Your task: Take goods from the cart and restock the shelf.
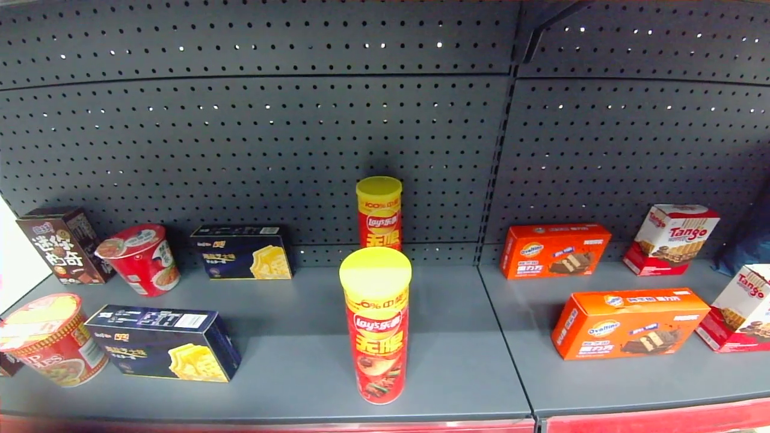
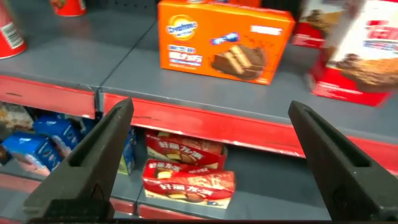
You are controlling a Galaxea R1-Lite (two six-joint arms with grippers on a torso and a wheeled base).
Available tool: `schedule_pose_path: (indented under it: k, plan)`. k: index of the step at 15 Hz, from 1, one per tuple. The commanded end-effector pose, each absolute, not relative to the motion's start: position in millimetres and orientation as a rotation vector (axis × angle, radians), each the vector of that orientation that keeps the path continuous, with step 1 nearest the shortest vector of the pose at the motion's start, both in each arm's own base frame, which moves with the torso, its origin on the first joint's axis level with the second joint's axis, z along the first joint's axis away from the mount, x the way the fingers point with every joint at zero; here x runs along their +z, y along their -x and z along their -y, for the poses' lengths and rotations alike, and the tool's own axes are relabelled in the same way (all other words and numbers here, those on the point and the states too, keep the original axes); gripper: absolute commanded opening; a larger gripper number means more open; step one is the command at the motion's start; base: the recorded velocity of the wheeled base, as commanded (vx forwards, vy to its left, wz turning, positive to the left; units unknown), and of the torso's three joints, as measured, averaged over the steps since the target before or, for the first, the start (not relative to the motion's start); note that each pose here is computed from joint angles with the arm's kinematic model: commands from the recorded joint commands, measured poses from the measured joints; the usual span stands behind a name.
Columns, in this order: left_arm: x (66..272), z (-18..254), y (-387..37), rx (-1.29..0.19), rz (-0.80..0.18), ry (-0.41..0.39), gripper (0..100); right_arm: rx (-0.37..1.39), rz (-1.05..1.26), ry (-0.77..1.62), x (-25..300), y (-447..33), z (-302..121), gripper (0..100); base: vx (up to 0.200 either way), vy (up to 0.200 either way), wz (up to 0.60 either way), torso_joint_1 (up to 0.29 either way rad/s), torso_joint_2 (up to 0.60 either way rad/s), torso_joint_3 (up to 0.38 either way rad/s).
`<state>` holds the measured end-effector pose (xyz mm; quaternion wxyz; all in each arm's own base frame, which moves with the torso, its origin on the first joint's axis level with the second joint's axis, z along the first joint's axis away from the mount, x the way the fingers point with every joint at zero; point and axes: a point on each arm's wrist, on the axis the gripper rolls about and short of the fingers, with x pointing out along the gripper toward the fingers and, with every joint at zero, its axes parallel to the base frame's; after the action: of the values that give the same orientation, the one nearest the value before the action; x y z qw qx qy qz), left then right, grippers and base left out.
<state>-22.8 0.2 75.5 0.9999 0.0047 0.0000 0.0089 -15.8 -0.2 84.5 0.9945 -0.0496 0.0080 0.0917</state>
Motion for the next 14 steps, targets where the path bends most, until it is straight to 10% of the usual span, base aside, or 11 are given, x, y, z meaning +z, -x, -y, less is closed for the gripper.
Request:
schedule_pose_path:
  k: [1,14]
  plan:
    - [75.5,-0.2,22.8,0.018,0.0,-0.006,100,0.189,-0.021,0.1,84.5,15.5,0.0,100,0.0,0.0,0.0,0.0,0.0,0.0]
    - [75.5,-0.2,22.8,0.018,0.0,-0.009,100,0.184,-0.019,0.111,84.6,15.4,0.1,100,0.0,0.0,0.05,0.0,0.0,0.0]
